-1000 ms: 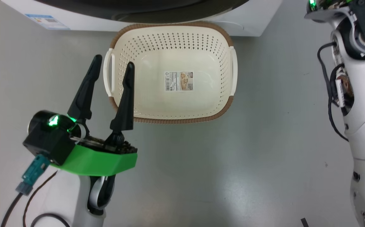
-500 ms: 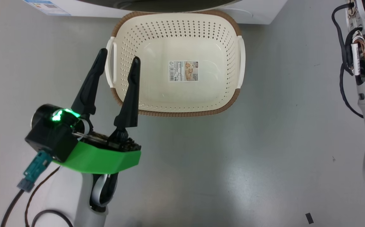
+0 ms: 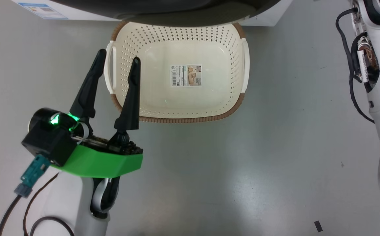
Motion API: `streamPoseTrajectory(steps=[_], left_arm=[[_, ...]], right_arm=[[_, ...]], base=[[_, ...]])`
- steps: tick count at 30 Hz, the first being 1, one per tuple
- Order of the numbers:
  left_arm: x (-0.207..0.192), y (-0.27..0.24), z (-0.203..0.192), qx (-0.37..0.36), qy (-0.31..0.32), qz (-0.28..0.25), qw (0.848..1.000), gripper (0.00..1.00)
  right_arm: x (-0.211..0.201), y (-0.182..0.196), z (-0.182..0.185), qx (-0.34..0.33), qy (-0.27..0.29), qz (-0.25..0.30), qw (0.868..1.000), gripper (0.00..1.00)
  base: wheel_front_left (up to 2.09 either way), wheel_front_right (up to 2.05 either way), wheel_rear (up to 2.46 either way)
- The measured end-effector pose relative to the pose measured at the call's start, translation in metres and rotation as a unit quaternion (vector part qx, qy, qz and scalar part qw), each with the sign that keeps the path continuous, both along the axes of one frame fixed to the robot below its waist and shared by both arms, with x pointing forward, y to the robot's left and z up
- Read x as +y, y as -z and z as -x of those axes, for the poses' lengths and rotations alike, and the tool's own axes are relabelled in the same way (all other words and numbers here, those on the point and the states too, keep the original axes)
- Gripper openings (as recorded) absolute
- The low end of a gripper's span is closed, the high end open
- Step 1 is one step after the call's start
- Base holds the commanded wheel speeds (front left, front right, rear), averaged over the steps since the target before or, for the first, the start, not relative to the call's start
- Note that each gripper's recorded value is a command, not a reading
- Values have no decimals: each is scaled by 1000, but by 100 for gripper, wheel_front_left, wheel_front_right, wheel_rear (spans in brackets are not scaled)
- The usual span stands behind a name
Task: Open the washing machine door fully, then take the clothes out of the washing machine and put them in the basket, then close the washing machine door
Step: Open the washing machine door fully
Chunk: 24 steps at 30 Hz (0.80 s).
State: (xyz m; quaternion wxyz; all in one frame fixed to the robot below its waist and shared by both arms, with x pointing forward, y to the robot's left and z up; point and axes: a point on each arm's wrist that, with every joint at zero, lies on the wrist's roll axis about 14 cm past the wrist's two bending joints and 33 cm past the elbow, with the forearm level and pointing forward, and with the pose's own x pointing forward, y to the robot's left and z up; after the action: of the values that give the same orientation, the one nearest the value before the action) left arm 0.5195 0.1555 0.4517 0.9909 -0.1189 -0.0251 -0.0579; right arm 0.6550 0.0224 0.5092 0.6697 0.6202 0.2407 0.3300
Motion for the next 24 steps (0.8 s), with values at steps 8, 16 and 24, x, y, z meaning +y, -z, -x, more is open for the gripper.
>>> streamPoseTrajectory(steps=[8,16,24], left_arm=[[0,-12,1,-13,0,1,1000,100],[-1,-18,1,-19,-1,3,1000,100],[-1,-29,4,-26,-2,5,1000,100]], right_arm=[[6,-5,19,-8,-16,3,1000,0],[9,-7,34,-13,-26,5,1000,0],[9,-9,57,-11,-38,14,999,0]], base=[[0,0,0],[0,0,0],[0,0,0]])
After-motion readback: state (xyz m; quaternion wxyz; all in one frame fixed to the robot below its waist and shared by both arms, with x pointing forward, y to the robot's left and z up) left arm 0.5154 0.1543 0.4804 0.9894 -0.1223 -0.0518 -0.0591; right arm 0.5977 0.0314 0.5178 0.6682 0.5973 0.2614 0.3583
